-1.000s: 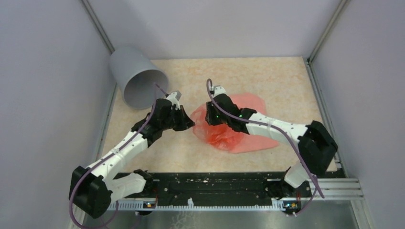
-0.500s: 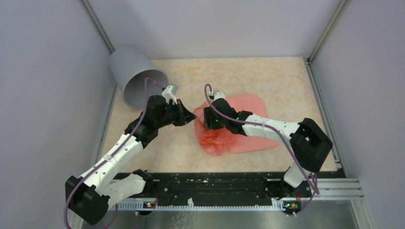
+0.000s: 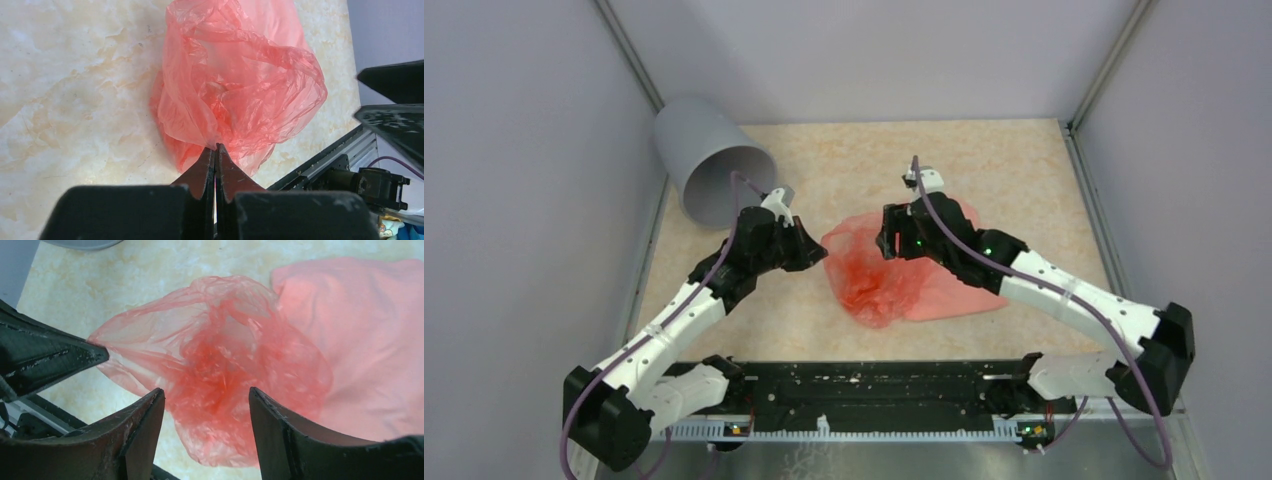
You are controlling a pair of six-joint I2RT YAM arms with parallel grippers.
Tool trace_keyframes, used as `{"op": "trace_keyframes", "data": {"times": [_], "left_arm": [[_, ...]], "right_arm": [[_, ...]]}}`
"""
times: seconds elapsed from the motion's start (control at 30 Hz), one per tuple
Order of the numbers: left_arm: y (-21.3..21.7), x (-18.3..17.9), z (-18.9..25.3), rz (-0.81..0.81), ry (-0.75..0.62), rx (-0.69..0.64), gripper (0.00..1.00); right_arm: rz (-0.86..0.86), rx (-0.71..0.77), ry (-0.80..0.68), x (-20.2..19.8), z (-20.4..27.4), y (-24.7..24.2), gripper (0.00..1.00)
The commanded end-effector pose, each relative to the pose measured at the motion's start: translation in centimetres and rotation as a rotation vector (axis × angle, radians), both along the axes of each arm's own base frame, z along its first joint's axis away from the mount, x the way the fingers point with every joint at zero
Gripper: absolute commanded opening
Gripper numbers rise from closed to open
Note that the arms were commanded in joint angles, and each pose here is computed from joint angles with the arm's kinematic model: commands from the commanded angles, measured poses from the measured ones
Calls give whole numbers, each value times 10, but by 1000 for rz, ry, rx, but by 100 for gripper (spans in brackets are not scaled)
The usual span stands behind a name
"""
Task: Put the trash bags into the trash bin
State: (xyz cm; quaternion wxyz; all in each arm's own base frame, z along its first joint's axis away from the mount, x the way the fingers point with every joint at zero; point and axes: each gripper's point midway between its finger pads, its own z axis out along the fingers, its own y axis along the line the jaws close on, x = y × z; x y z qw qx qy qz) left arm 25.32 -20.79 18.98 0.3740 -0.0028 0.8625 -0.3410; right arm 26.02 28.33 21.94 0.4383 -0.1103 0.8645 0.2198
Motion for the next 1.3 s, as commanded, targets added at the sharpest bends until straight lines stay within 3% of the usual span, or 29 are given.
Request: {"op": "trace_keyframes", "data": {"times": [0.0, 0.1, 0.23, 0.8, 0.9, 0.97, 1.0, 1.13, 1.2, 1.27], "left_arm": [[0, 4, 12, 3, -52, -5, 0], [-1, 4, 15, -2, -57, -13, 0], [-3, 4, 21, -13, -70, -27, 0], [-5, 6, 27, -33, -84, -14, 0], [-7, 10, 29, -33, -94, -17, 0], [-14, 23, 50, -30, -167, -54, 0], [-19, 34, 69, -31, -216, -74, 0], [-52, 68, 244, -143, -502, -164, 0], [-60, 57, 329, -179, -673, -218, 0], [-59, 43, 379, -186, -798, -258, 0]], "right_arm": [[-92, -57, -38, -11, 17, -44, 62], [-122, -75, -28, -18, 9, -62, 60], [-137, -70, 45, -18, -21, -73, 49], [-144, -21, 104, 10, -69, -54, 33], [-130, -4, 89, 17, -60, -46, 19], [-130, -3, 31, 32, -26, -42, 2], [-130, -6, -18, 43, 3, -42, 0], [-168, 39, -375, 72, 207, -57, 0], [-136, 167, -558, 50, 309, -69, 0], [-75, 298, -697, 20, 373, -78, 0]]}}
